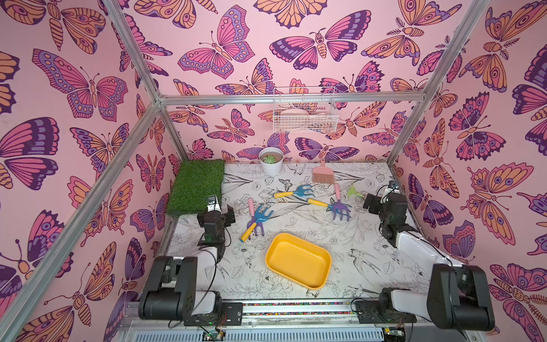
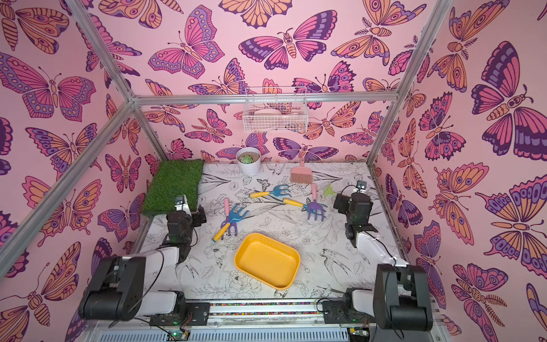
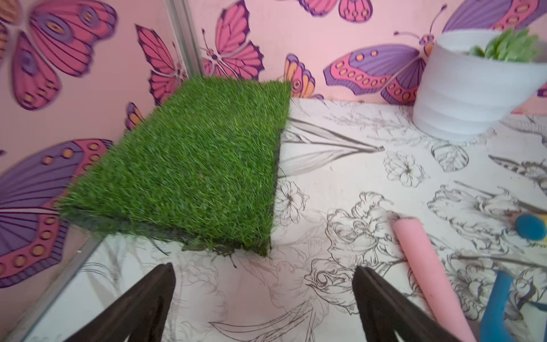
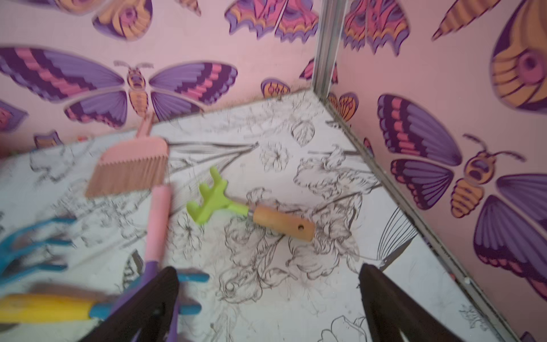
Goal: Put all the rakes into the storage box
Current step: Move the storage box to the center of the board.
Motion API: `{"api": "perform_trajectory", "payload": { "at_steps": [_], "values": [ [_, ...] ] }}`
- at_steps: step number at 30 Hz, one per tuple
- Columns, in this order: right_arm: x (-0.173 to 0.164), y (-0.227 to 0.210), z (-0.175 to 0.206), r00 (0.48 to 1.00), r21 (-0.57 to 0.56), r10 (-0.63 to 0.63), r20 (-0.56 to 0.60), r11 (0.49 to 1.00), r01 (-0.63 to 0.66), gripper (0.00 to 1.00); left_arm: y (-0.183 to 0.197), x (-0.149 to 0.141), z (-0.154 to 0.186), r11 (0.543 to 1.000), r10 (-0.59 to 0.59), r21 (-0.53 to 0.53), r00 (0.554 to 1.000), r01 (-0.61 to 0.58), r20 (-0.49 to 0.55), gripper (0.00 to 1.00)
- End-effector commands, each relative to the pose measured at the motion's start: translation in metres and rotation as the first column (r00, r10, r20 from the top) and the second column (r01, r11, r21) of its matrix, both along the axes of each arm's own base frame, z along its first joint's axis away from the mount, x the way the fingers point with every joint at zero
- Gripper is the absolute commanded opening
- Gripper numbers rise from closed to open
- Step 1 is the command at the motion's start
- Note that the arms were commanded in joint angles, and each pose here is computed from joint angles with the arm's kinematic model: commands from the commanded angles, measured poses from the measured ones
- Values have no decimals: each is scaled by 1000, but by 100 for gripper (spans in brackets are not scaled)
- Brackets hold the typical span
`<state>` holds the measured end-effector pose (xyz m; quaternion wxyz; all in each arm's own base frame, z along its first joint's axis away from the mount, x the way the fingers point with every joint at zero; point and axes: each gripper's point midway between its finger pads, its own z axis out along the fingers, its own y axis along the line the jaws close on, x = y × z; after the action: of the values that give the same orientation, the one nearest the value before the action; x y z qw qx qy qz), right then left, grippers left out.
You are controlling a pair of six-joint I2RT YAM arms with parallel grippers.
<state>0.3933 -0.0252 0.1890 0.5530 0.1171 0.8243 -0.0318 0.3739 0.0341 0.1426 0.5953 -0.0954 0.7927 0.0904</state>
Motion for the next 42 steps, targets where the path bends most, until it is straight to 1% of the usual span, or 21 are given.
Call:
{"api": "perform_trajectory", "payload": {
  "at_steps": [1, 3, 4, 6, 9, 10, 12, 13, 15, 17, 18, 21, 23, 25, 27, 31, 32, 34, 37, 38, 42],
  "values": [
    [-39, -20, -15, 969, 79, -159, -188, 981, 176, 99, 9, -13, 36, 997, 69, -48, 997, -67, 40, 100],
    [-55, -26, -7, 947, 151, -241, -215, 949, 276, 99, 9, -22, 51, 989, 93, -120, 994, -85, 57, 100],
    [-65, -27, -3, 933, 199, -268, -240, 927, 318, 99, 11, -28, 60, 978, 122, -179, 990, -109, 64, 100],
    [-71, -13, 6, 950, 287, -187, -251, 923, 257, 99, 8, -37, 69, 952, 139, -279, 990, -125, 32, 100],
    [-78, 7, 20, 964, 378, -92, -250, 907, 184, 95, -15, -46, 90, 916, 39, -400, 999, -20, 37, 100],
    [-79, 13, 20, 964, 400, -64, -259, 901, 168, 93, -23, -50, 95, 897, 3, -441, 999, 18, 45, 100],
    [-80, 26, 20, 957, 440, 12, -290, 890, 122, 90, -35, -59, 99, 845, -32, -533, 999, 46, 35, 100],
    [-80, 35, 18, 949, 459, 64, -309, 884, 90, 87, -41, -63, 100, 820, -54, -570, 998, 59, 26, 100],
    [-80, 58, 13, 911, 511, 199, -362, 860, 16, 79, -59, -71, 94, 754, -124, -651, 992, 86, -12, 100],
    [-84, 80, 11, 861, 551, 316, -398, 833, -51, 71, -74, -84, 84, 697, -168, -715, 983, 63, -77, 100],
    [-87, 89, 10, 839, 554, 353, -415, 829, -75, 71, -79, -91, 78, 677, -181, -735, 976, 37, -118, 100],
    [-100, 122, 13, 751, 561, 484, -449, 807, -184, 71, -98, -116, 59, 643, -232, -766, 949, -16, -214, 100],
    [-113, 147, 11, 671, 589, 581, -461, 766, -258, 71, -108, -135, 44, 621, -251, -781, 929, -62, -273, 100],
    [-128, 170, 4, 594, 589, 640, -487, 743, -317, 71, -118, -155, 29, 603, -274, -790, 902, -109, -333, 100],
    [-142, 191, -3, 529, 558, 675, -515, 732, -391, 72, -127, -174, 10, 573, -295, -803, 871, -167, -392, 100],
    [-162, 220, -21, 423, 456, 686, -592, 718, -527, 75, -142, -213, -32, 523, -348, -799, 781, -298, -519, 100],
    [-165, 224, -28, 399, 437, 678, -617, 717, -542, 75, -145, -220, -39, 519, -363, -794, 758, -318, -541, 100],
    [-169, 231, -37, 359, 404, 659, -660, 715, -570, 75, -150, -229, -45, 530, -388, -784, 729, -325, -564, 97],
    [-167, 237, -47, 336, 337, 625, -704, 711, -617, 75, -155, -232, -41, 560, -417, -774, 707, -295, -571, 94],
    [-166, 240, -49, 328, 328, 623, -710, 705, -628, 75, -157, -233, -41, 565, -426, -772, 698, -291, -575, 92],
    [-168, 254, -59, 251, 318, 617, -746, 661, -679, 72, -169, -239, -42, 565, -486, -772, 639, -291, -596, 89]
  ]
}}
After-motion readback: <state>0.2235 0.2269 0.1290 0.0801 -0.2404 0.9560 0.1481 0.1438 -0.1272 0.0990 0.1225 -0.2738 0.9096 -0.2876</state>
